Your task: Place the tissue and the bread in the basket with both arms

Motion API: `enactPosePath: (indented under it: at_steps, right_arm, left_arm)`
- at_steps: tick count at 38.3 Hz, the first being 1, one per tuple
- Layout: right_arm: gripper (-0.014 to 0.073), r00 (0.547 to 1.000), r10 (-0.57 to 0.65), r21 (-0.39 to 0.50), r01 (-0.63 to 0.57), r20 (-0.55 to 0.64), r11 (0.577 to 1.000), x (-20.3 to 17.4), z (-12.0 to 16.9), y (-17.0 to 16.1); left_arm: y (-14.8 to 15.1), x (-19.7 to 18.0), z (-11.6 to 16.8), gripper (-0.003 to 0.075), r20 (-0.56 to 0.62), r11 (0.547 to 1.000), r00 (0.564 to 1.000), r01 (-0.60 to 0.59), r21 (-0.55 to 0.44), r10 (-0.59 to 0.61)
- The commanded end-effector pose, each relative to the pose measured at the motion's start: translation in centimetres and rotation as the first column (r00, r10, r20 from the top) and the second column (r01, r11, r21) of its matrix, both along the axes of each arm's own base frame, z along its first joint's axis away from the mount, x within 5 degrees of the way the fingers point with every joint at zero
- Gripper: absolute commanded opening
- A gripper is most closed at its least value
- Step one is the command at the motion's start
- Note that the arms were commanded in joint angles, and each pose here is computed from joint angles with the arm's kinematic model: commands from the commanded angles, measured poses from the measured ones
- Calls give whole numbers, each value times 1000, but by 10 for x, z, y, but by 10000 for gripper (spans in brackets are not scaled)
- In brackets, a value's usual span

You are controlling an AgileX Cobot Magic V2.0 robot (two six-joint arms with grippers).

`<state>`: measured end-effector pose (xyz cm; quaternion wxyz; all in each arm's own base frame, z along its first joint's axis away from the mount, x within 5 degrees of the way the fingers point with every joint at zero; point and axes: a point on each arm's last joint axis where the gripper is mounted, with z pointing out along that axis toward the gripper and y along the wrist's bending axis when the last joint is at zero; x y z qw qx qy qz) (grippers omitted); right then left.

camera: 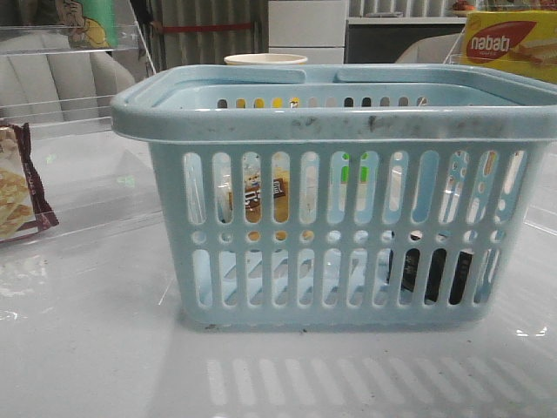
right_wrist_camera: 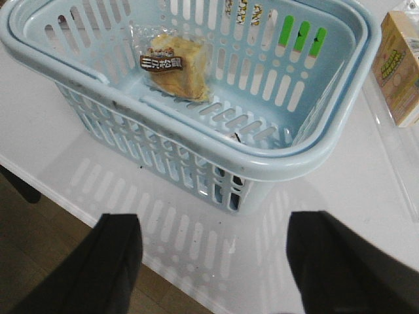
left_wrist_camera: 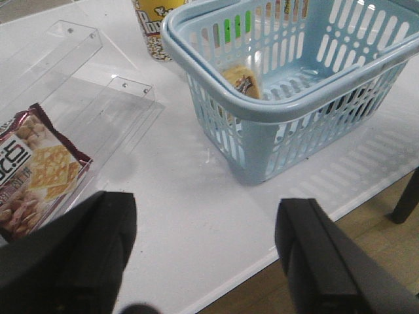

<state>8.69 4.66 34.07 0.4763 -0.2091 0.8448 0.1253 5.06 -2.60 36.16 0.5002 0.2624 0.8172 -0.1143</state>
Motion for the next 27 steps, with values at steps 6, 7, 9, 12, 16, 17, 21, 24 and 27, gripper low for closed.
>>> enactPosePath:
  at_steps: [6,7,9,12,16,17,21,24,27]
  right_arm:
    - [538,995,-7,-6,7,102,1000,3,13,-2]
    - [510,994,-9,-18,11,108,1000,3,13,-2]
    - [442,993,-13,-39,18,119,999,4,13,-4]
    - [314,992,-15,-51,22,125,998,4,13,-4]
    - [143,992,-15,-52,22,125,998,4,13,-4]
    - [108,992,-15,-52,22,124,998,4,13,-4]
    - [60,992,-15,-52,22,124,998,4,13,-4]
    - [56,992,-15,-52,22,124,998,4,13,-4]
    - [56,992,-15,-52,22,124,998,4,13,-4]
  left_arm:
    - [-3,4,-2,401,47,1000,999,6,-20,-5]
    - [-4,5,-4,368,43,1000,999,8,-20,-7]
    - [-4,5,-7,311,36,1000,999,8,-16,-8]
    - [-5,5,-10,225,23,1000,1000,11,-14,-11]
    - [-8,6,-10,107,30,999,999,22,-46,-20]
    - [-8,6,-9,85,32,998,999,17,-63,-15]
    - [-7,9,-5,95,34,988,998,-42,-151,48]
    - [-6,10,-5,95,38,988,997,-56,-143,62]
    - [-6,9,-6,95,31,988,998,-57,-140,62]
